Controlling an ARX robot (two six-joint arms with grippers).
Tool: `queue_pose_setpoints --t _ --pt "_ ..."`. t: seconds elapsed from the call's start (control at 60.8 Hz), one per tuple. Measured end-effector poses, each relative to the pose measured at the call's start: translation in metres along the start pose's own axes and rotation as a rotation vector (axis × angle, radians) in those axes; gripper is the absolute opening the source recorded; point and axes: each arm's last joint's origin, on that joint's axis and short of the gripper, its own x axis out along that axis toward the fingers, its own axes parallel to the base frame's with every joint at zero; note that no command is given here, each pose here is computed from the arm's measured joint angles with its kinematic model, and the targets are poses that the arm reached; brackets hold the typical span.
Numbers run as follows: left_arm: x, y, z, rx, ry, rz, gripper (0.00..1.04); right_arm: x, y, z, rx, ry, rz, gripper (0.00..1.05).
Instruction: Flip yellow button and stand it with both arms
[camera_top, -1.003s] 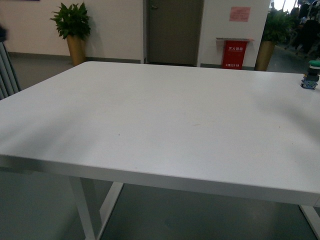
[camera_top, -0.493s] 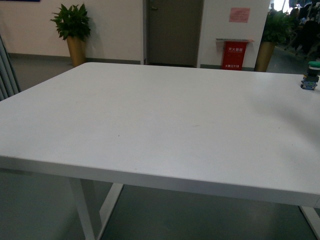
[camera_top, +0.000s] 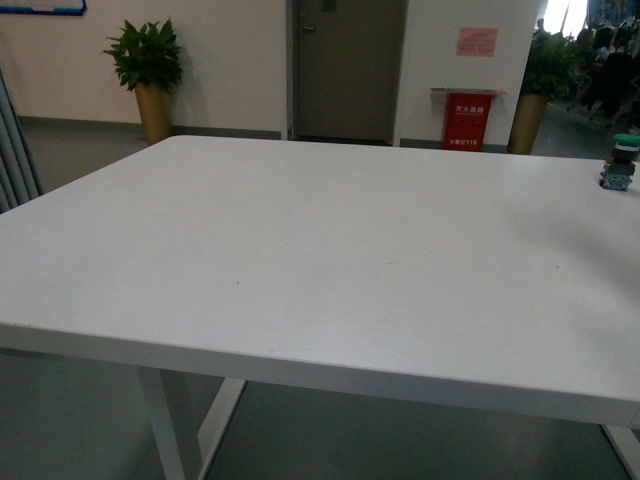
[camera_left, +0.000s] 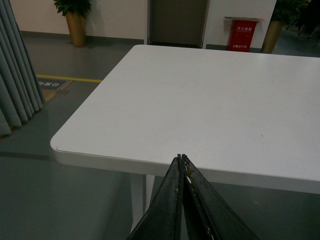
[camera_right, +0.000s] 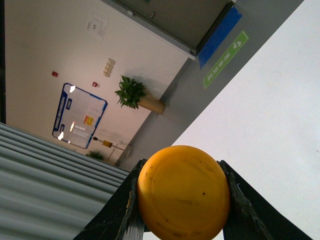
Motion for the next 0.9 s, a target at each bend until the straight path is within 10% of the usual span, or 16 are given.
queue_pose_setpoints --t 0.904 --pt "-0.028 0.0 -0.017 -0.003 0.005 0.0 0.04 -0.001 0.002 -0.004 -0.01 0.007 -0.01 0.35"
